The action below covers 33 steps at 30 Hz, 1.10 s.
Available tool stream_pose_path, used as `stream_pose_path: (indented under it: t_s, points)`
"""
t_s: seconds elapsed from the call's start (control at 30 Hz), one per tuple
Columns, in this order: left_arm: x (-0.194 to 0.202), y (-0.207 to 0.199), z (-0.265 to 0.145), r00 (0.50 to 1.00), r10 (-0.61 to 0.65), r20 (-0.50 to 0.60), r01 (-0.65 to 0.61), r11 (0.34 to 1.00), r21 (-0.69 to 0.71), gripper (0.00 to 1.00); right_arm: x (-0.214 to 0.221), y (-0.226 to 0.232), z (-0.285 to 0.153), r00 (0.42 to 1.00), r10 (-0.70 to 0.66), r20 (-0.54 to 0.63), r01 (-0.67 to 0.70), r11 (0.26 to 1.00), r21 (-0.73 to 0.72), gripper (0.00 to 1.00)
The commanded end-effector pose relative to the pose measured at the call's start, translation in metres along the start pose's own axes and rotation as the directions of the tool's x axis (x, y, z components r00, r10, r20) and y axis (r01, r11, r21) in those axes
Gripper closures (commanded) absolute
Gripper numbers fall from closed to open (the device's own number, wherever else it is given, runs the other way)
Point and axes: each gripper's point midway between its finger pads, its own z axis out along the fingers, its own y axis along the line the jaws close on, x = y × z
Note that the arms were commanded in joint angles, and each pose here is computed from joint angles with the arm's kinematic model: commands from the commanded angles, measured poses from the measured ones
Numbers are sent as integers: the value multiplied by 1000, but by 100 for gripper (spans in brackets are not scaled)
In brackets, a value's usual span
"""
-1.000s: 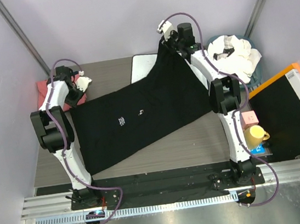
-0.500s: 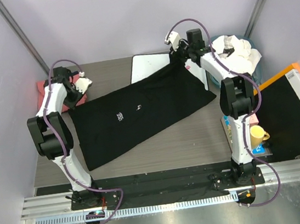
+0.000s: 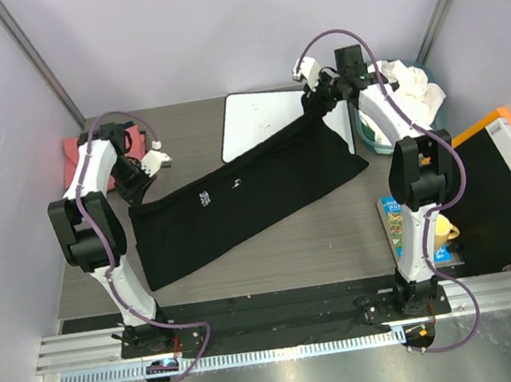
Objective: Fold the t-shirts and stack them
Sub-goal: Fold the other side of the tshirt into a rectangle
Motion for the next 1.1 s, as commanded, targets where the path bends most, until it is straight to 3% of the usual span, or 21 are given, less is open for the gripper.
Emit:
stream_pose_path:
  t_s: [0.0,0.23,1.07]
  points:
    - [14,-30,-8,996,59,-70,-48,987,153,100,1,21,-24,996,-89,-25,86,991,-106,99]
    - [27,-34,-9,983,108,-149,-79,979,187,100,37,63,-29,986,-123,-110,88,957,-275,99]
    - [55,-63,-27,935,225,-275,-128,935,330,100,61,102,-69,936,-313,-159,195,841,-504,99]
